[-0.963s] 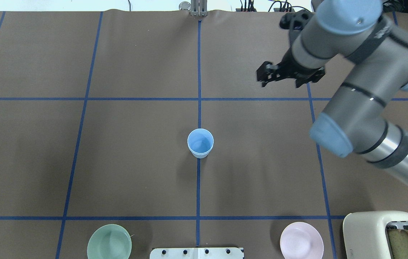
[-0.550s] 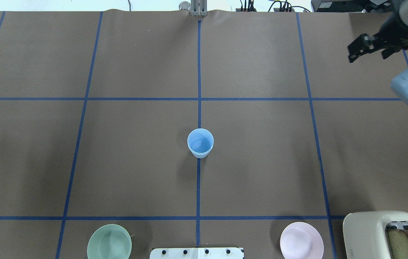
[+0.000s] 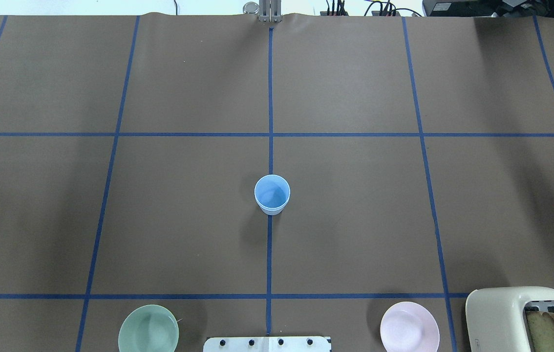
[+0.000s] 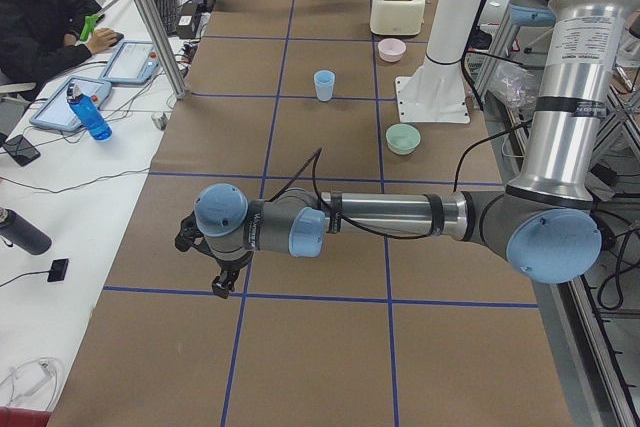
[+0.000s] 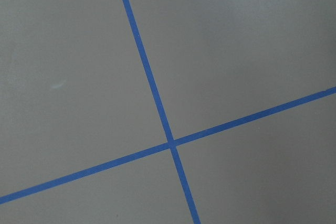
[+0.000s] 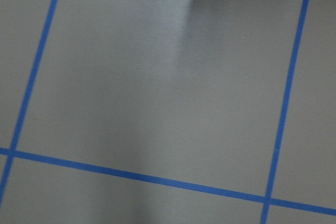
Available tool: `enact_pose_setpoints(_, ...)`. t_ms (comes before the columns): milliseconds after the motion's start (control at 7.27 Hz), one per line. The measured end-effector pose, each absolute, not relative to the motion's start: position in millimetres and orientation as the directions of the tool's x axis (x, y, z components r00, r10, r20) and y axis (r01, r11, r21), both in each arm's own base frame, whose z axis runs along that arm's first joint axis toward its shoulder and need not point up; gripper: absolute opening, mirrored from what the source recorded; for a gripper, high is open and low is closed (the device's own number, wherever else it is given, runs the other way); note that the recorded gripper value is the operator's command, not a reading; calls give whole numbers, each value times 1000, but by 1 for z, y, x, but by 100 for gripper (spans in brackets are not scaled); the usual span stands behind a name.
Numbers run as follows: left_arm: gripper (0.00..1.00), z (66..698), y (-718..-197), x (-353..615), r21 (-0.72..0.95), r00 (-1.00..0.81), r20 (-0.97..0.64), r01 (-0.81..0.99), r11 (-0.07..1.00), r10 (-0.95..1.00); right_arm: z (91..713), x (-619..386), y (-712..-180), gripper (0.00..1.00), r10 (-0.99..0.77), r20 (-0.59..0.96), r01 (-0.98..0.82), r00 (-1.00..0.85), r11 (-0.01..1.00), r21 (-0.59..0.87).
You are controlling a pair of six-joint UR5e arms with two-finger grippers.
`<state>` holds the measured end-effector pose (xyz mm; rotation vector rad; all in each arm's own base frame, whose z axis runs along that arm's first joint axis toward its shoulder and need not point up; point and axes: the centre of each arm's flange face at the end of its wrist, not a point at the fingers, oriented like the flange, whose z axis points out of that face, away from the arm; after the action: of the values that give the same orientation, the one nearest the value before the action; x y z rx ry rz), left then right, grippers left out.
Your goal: Stack blue cups with both arms
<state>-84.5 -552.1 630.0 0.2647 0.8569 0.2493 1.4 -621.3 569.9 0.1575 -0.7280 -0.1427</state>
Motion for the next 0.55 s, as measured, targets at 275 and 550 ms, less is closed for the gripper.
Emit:
enact_pose_setpoints(275,98,631,-552,-87,334,630,-705,-110,936,325,608,17,-622,100,-161,662,49,732,982,185)
enact_pose_setpoints(550,98,630,-552,-87,341,631,-702,-109,934,330,608,21,-623,100,-165,664,42,730,979,198)
